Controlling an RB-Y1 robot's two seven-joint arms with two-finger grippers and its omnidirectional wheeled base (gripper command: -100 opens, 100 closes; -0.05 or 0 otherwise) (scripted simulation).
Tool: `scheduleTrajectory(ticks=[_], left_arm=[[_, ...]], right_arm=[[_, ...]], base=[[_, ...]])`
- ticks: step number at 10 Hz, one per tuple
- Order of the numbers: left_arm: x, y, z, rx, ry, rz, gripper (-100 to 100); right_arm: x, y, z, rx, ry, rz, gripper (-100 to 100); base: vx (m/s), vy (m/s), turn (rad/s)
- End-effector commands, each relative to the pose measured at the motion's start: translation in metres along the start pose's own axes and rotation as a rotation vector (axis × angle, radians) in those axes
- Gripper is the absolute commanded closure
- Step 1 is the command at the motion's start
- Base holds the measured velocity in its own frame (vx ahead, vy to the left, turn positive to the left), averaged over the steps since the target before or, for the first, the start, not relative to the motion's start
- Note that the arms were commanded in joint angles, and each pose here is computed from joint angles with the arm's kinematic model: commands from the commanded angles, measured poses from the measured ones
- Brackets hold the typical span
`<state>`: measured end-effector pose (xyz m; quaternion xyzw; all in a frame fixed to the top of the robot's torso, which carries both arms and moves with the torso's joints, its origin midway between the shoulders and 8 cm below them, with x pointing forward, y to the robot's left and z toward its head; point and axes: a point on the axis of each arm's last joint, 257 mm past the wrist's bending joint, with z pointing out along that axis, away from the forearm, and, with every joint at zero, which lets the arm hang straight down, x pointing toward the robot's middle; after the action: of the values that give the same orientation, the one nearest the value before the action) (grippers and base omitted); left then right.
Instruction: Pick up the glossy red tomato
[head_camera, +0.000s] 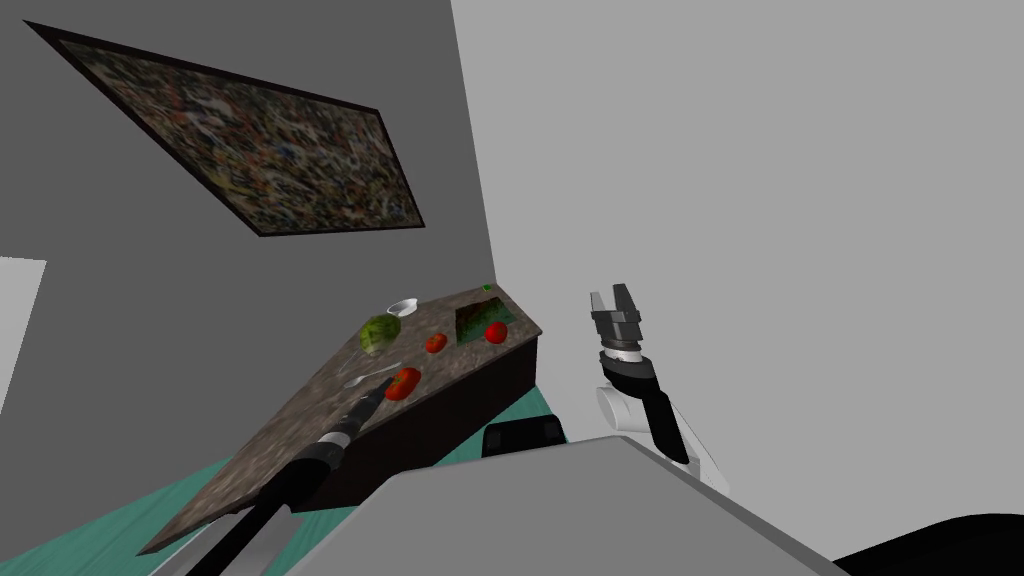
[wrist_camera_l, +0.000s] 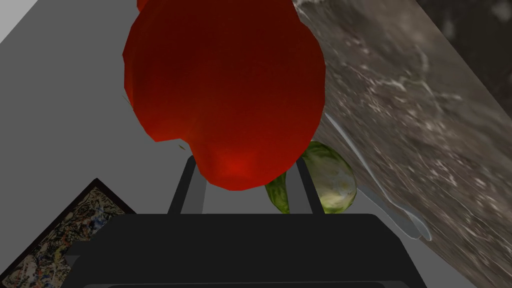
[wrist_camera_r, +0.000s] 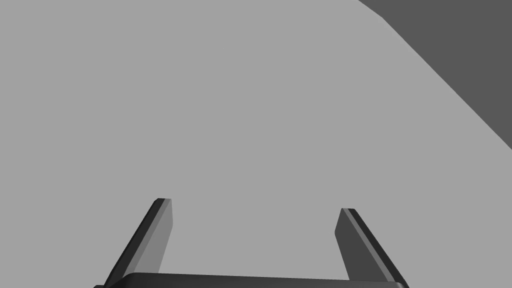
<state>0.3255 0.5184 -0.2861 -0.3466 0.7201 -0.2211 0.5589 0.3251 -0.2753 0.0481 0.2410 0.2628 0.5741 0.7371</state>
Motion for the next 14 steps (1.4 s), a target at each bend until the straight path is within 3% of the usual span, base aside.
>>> scheduleTrajectory(ticks=[1,2,3,4,5,6,7,8,9,10,11,12,13,14], left_arm=[[0.009,-0.008,0.008,-0.004,-0.001,-0.002,100],[0.02,-0.024,0.018,0.019,-0.004,-0.004,100],[0.02,-0.016,0.018,-0.01,-0.003,-0.004,100],[0.031,-0.032,0.027,0.009,-0.006,-0.005,100],[0.031,-0.025,0.027,-0.017,-0.004,-0.005,100],[0.041,-0.042,0.036,0.004,-0.008,-0.006,100],[0.041,-0.035,0.036,-0.022,-0.007,-0.006,100],[0.05,-0.053,0.044,-0.001,-0.011,-0.007,100],[0.051,-0.046,0.044,-0.028,-0.009,-0.007,100],[0.059,-0.063,0.053,-0.012,-0.014,-0.008,100],[0.059,-0.058,0.052,-0.032,-0.012,-0.008,100],[0.066,-0.076,0.06,-0.012,-0.019,-0.008,100],[0.067,-0.07,0.06,-0.036,-0.016,-0.009,100],[0.074,-0.089,0.068,-0.018,-0.023,-0.01,100]], right_arm=[[0.0,0.0,0.0,0.0,0.0,0.0,0],[0.0,0.0,0.0,0.0,0.0,0.0,0],[0.0,0.0,0.0,0.0,0.0,0.0,0],[0.0,0.0,0.0,0.0,0.0,0.0,0],[0.0,0.0,0.0,0.0,0.0,0.0,0],[0.0,0.0,0.0,0.0,0.0,0.0,0],[0.0,0.0,0.0,0.0,0.0,0.0,0],[0.0,0.0,0.0,0.0,0.0,0.0,0],[0.0,0.0,0.0,0.0,0.0,0.0,0],[0.0,0.0,0.0,0.0,0.0,0.0,0],[0.0,0.0,0.0,0.0,0.0,0.0,0],[0.0,0.0,0.0,0.0,0.0,0.0,0],[0.0,0.0,0.0,0.0,0.0,0.0,0],[0.0,0.0,0.0,0.0,0.0,0.0,0]], base=[[-0.06,0.08,-0.034],[-0.098,0.146,-0.073],[-0.092,0.117,-0.05],[-0.097,0.112,-0.019],[-0.077,0.076,-0.025],[-0.08,0.067,-0.019],[-0.072,0.057,-0.035],[-0.08,0.077,-0.024],[-0.059,0.071,-0.036],[-0.069,0.09,-0.021],[-0.062,0.07,-0.033],[-0.08,0.07,-0.027],[-0.07,0.066,-0.036],[-0.082,0.069,-0.018]])
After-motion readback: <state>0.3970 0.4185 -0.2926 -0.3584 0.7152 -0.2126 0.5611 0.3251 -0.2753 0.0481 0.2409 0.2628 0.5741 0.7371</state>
